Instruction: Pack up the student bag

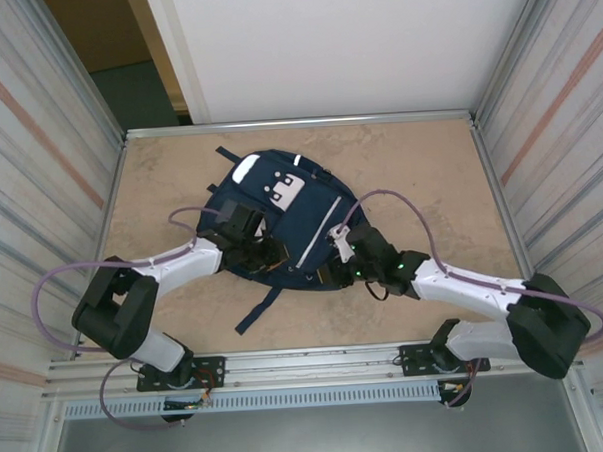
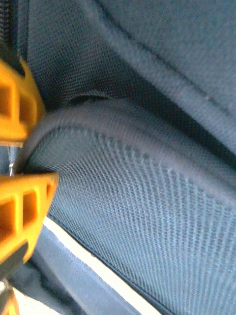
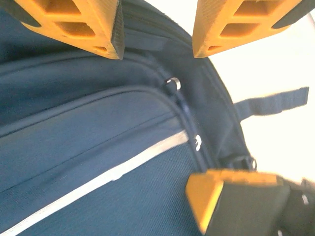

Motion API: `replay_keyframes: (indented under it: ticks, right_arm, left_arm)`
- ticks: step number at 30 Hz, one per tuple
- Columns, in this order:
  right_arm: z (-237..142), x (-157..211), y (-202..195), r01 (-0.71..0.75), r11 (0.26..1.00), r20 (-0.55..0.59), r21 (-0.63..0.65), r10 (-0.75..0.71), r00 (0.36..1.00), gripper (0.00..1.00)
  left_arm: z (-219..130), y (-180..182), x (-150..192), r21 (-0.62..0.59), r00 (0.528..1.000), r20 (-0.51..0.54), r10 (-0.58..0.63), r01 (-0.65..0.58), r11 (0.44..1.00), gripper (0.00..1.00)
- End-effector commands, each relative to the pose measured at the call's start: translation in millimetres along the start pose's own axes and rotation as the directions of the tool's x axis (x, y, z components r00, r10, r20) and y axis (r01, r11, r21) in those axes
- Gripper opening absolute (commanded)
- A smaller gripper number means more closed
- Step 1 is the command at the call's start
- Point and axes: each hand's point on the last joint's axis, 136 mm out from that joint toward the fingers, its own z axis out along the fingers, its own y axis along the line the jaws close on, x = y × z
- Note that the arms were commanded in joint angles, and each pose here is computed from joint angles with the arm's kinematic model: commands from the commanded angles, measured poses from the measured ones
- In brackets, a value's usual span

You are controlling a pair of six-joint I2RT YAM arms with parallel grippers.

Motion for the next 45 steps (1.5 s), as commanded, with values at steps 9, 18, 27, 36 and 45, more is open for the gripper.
replay_keyframes:
  ticks: [9,18,27,36,45]
  right_arm:
    - [19,-21,22,0.005,1.0,-0.007,-0.018,-0.005,1.0,0.52]
    - [0,0,-3,-0.341,0.931,-0.017,0.131,0.346,0.938,0.55]
    - [-25,10,4,-0.284,0.935,0.033,0.211,0.284,0.958,0.56]
    - [-8,13,14,-0.194,0.972,0.014,0.134,0.193,0.981,0.57]
    - [-5,-16,15,-0.13,0.982,0.034,0.135,0.127,0.991,0.55]
  left_arm:
    - [-27,-59,11,0.223,0.994,-0.021,-0.107,0.109,0.969,0.0]
    - [-42,-87,20,0.27,0.991,0.017,-0.131,0.122,0.955,0.0]
    - [-23,-83,24,0.271,0.985,-0.029,-0.169,0.17,0.947,0.0]
    - [-20,-95,26,0.313,0.983,-0.058,-0.173,0.183,0.932,0.0]
    - [-18,-99,32,0.311,0.987,-0.07,-0.147,0.162,0.936,0.0]
